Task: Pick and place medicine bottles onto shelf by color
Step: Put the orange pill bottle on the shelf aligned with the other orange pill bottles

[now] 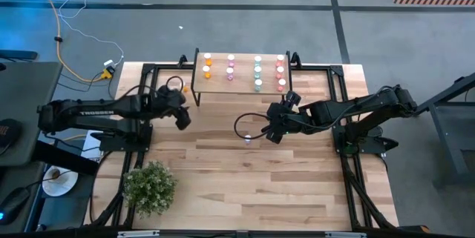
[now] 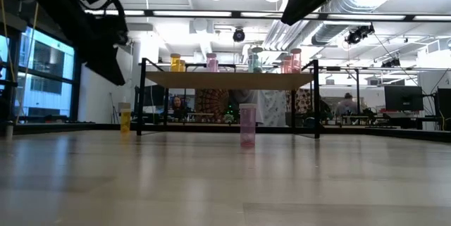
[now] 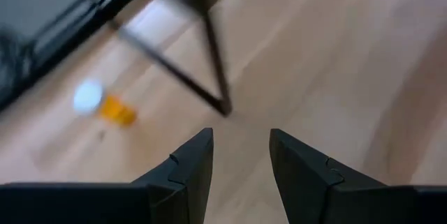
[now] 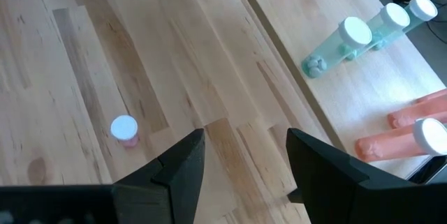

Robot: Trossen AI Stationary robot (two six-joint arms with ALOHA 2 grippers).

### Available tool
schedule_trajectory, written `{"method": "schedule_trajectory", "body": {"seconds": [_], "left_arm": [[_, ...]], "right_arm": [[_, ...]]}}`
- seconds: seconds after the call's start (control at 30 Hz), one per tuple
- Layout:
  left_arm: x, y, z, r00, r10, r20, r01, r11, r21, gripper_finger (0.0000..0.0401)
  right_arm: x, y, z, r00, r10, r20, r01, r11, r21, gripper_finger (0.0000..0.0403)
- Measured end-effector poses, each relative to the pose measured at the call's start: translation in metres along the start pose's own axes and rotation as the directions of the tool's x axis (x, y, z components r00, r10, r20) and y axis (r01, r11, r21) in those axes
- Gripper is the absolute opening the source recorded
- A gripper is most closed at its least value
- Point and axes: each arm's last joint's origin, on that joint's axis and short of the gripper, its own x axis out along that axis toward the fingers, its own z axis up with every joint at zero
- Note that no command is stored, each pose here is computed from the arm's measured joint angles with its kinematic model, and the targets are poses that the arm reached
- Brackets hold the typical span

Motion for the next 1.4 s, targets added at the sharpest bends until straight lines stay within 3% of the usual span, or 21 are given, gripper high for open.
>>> {"method": "schedule_trajectory", "body": {"seconds": [0.17, 0.3, 0.67, 0.9, 1.07, 1.4], "left_arm": [[-0.006, -0.001, 0.012, 0.999, -0.022, 0.029, 0.012, 0.949, 0.315, 0.0133], [-0.006, 0.000, 0.014, 0.999, -0.004, 0.044, -0.017, 0.882, 0.470, 0.0133], [0.013, 0.009, 0.014, 0.995, 0.089, -0.038, -0.062, 0.886, 0.459, 0.0137], [0.024, 0.018, 0.014, 0.985, 0.145, -0.090, -0.092, 0.895, 0.437, 0.0173], [0.026, 0.025, 0.014, 0.977, 0.189, -0.100, -0.121, 0.872, 0.475, 0.0190], [0.030, 0.036, 0.020, 0.979, 0.188, -0.078, -0.130, 0.874, 0.467, 0.0187]], "right_arm": [[0.000, 0.000, 0.000, 1.000, 0.000, 0.000, 0.000, 1.000, 0.004, 0.0195], [0.000, 0.000, 0.000, 1.000, 0.000, 0.001, 0.000, 1.000, 0.004, 0.0195], [0.000, 0.000, 0.000, 1.000, 0.000, 0.000, 0.000, 1.000, -0.022, 0.0195], [0.000, 0.000, 0.000, 1.000, 0.000, 0.000, 0.000, 1.000, -0.022, 0.0195], [0.000, 0.000, 0.000, 1.000, 0.000, 0.000, 0.000, 1.000, -0.023, 0.0195], [0.000, 0.000, -0.001, 1.000, -0.005, -0.005, 0.004, 0.997, -0.079, 0.0195]]}}
